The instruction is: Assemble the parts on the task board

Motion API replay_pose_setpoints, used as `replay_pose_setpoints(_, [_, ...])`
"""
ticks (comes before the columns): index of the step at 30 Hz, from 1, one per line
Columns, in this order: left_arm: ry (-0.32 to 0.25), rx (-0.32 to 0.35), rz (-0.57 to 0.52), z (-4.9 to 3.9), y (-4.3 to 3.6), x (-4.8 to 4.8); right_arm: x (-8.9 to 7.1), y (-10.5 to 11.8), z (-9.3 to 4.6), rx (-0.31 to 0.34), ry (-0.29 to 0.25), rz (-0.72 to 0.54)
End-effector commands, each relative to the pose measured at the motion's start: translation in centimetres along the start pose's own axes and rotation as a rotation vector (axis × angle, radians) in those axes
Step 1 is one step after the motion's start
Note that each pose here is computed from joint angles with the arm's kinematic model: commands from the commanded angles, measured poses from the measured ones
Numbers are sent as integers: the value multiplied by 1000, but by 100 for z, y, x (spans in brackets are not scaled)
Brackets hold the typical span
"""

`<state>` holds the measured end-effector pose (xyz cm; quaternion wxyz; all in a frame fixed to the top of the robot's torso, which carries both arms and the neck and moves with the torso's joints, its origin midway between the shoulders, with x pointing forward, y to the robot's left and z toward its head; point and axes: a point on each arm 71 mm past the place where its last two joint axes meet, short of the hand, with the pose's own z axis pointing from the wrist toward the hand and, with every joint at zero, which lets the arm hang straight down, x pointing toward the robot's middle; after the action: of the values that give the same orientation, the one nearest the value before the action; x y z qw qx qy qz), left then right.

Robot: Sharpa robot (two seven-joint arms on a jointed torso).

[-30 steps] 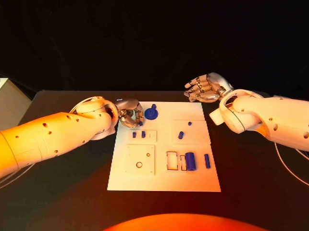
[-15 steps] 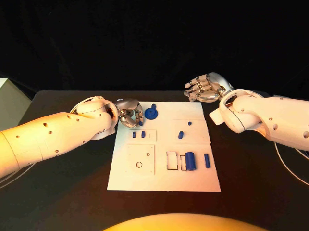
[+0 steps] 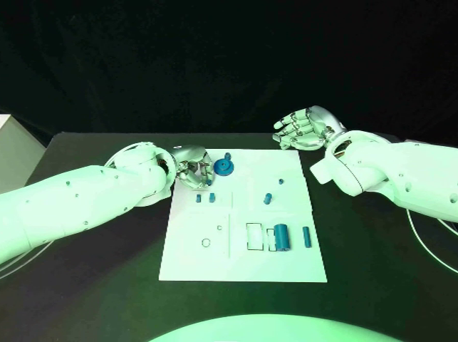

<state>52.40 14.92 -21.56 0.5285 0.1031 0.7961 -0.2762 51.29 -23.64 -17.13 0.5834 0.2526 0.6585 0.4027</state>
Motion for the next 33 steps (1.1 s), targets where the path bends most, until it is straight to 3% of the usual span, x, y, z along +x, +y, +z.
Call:
replay_pose_setpoints(1, [15, 9, 2, 8, -20, 33, 14, 11, -3, -14, 15, -1])
replay_pose_setpoints(18, [21, -5, 9, -6, 23, 50, 11, 10, -2, -14, 14, -2])
replay_pose_setpoints(33, [10, 2, 1, -9, 10, 47, 10, 10, -1, -15, 11, -2])
